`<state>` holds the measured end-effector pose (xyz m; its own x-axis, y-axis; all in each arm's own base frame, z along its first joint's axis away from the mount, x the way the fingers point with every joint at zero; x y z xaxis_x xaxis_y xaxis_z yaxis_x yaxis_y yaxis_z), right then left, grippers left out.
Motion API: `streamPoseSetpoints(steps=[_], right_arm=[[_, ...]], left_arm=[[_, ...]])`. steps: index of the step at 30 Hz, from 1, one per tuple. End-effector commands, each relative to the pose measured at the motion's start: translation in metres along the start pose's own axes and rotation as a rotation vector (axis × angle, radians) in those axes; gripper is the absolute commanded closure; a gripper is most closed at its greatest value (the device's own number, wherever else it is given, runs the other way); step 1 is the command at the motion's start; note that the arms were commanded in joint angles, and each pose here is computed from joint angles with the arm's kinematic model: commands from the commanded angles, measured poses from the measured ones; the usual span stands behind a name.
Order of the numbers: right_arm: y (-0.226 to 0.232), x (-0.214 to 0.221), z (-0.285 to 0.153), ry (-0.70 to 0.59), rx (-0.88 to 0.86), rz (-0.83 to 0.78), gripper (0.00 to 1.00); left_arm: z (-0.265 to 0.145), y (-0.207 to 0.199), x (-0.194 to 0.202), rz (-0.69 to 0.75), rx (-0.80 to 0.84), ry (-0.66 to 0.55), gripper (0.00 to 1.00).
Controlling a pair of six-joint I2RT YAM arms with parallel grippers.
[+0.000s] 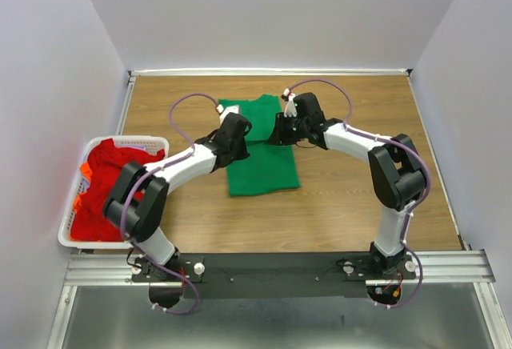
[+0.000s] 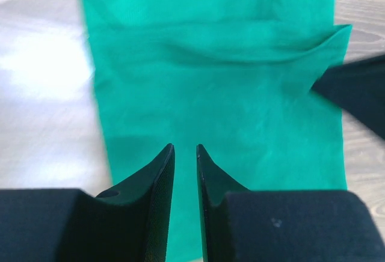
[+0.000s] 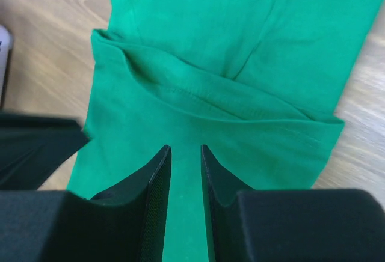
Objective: Fold and stack the t-shirts
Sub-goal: Fold the tshirt
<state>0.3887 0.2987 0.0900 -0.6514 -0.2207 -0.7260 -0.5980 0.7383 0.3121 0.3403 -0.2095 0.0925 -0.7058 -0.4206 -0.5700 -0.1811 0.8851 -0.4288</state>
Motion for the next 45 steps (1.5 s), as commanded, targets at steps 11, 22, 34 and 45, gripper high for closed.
streamPoseSetpoints(steps=[11,22,34,45], right_arm=[[-0.026,-0.012,0.046,0.003,-0.06,0.021,0.68],[-0.028,-0.064,0.022,-0.099,-0.092,0.061,0.66],[-0.041,-0.012,0.008,-0.033,-0.284,0.154,0.66],[-0.089,0.017,0.014,-0.006,-0.254,0.252,0.66]], left_arm=[[0.078,-0.002,-0.038,0.046,-0.019,0.04,0.74],[0.057,-0.004,-0.099,-0.012,0.045,-0.064,0.65],[0.07,0.016,-0.047,-0.078,0.192,0.046,0.68],[0.082,0.046,-0.041,-0.154,0.132,0.088,0.7]])
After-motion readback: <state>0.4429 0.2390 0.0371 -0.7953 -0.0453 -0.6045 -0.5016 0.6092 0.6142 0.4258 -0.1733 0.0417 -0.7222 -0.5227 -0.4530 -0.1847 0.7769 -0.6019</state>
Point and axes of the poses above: each gripper's point midway between its finger pads, its own z axis out along the fingers, its own y axis along the line the jaws close on, x = y × z, the point moved 1 cm from there along -z, back along the fingers, and after that the axes turned 13 degrees about -z, right-handed, at the moved point
